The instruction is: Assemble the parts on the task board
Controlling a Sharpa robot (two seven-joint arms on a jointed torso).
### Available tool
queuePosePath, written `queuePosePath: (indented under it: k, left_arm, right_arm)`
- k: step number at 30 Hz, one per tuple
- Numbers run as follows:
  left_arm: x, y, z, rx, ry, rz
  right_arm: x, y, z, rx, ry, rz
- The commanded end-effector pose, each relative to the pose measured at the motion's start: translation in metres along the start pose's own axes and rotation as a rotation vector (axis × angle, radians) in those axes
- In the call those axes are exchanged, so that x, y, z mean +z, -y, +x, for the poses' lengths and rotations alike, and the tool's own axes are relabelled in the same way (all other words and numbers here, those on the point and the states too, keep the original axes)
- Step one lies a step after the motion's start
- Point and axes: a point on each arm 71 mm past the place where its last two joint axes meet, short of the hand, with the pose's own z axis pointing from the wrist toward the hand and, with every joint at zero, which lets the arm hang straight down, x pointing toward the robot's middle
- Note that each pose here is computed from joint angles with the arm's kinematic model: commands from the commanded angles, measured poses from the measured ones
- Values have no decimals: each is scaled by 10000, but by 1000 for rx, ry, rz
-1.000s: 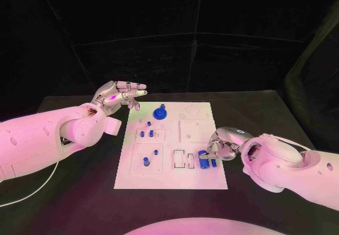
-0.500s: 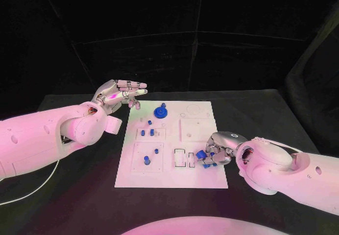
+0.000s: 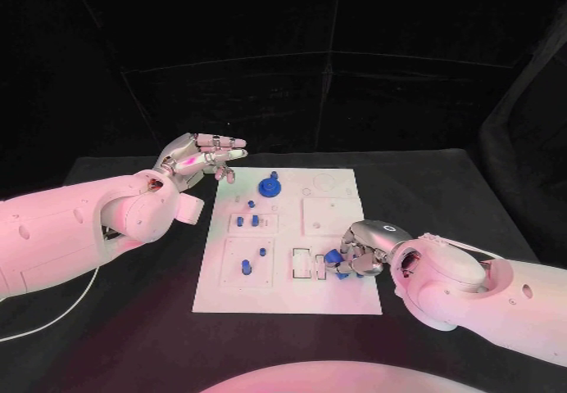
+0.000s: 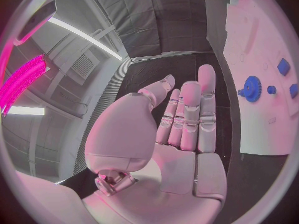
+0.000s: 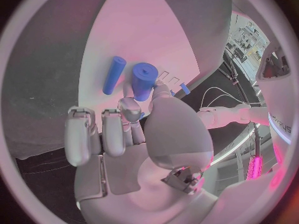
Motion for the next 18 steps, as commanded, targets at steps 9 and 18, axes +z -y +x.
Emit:
queuePosePath:
  k: [9,18]
  left_arm:
    - [9,4,21,-9,-15,3]
    - [10,-1,31,-10,-18,1]
  right_arm:
    - [-176,-73,-97,215,116,-15]
    - [-87,-190,-20,257,54,-10]
